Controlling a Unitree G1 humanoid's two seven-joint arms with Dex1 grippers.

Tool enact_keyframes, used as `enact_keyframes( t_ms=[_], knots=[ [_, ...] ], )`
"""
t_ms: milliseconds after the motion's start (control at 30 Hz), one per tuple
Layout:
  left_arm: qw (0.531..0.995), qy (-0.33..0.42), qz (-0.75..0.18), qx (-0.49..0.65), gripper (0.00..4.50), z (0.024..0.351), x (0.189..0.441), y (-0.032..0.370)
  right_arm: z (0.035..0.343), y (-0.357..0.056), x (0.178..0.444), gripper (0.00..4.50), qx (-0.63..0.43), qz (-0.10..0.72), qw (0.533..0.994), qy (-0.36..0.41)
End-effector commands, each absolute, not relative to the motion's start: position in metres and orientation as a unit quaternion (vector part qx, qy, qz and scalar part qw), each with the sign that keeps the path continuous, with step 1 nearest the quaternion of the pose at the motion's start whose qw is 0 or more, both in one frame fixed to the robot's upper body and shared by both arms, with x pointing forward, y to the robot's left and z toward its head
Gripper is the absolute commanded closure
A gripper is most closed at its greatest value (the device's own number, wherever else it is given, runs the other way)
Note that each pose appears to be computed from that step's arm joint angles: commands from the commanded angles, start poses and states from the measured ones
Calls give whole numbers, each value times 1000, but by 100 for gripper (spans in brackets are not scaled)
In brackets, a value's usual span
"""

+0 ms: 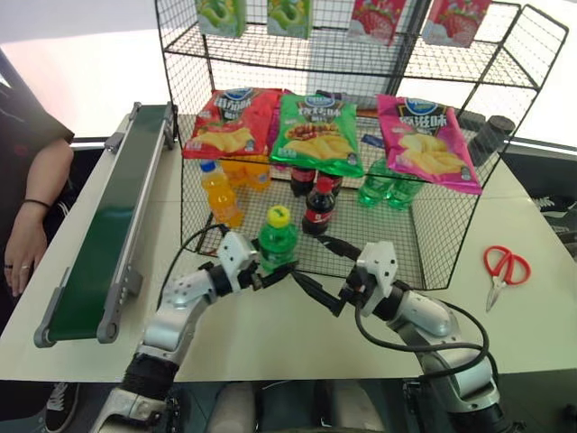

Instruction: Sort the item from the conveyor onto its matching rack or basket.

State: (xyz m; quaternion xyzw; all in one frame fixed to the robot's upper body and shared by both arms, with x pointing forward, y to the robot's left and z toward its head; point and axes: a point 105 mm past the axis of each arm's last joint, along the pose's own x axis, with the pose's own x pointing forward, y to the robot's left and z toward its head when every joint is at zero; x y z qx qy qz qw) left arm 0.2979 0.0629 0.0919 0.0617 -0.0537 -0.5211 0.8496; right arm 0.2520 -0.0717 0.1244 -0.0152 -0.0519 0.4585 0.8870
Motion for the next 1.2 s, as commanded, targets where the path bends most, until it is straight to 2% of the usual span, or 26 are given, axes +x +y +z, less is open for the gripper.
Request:
enact_keyframes(
  t_ms=[33,400,567,667,700,767,867,900,1067,1200],
  knots=[
    [825,-95,-553,76,169,105,296,49,141,-69,248,0,-15,463,883,-79],
    [778,-111,-613,82,169,108,286,25,135,-72,251,0,-8,454,888,-73],
    [770,-118,-620,87,169,109,284,20,132,-73,255,0,-7,454,889,-65],
    [769,-120,-621,86,169,110,284,19,132,-72,253,83,2,455,888,-61],
    [769,-119,-622,86,169,111,284,19,132,-72,252,132,5,455,888,-61],
    [769,-111,-625,79,169,110,284,19,133,-72,252,145,6,454,889,-63],
    [773,-99,-623,71,18,109,288,21,135,-77,258,145,2,428,901,-75],
    [776,-99,-618,75,5,109,290,23,136,-79,259,145,1,420,904,-78],
    [810,-75,-576,85,5,99,302,40,139,-103,272,145,-8,354,930,-96],
    [834,-62,-543,72,5,92,302,60,134,-146,290,145,-2,241,966,-93]
  ],
)
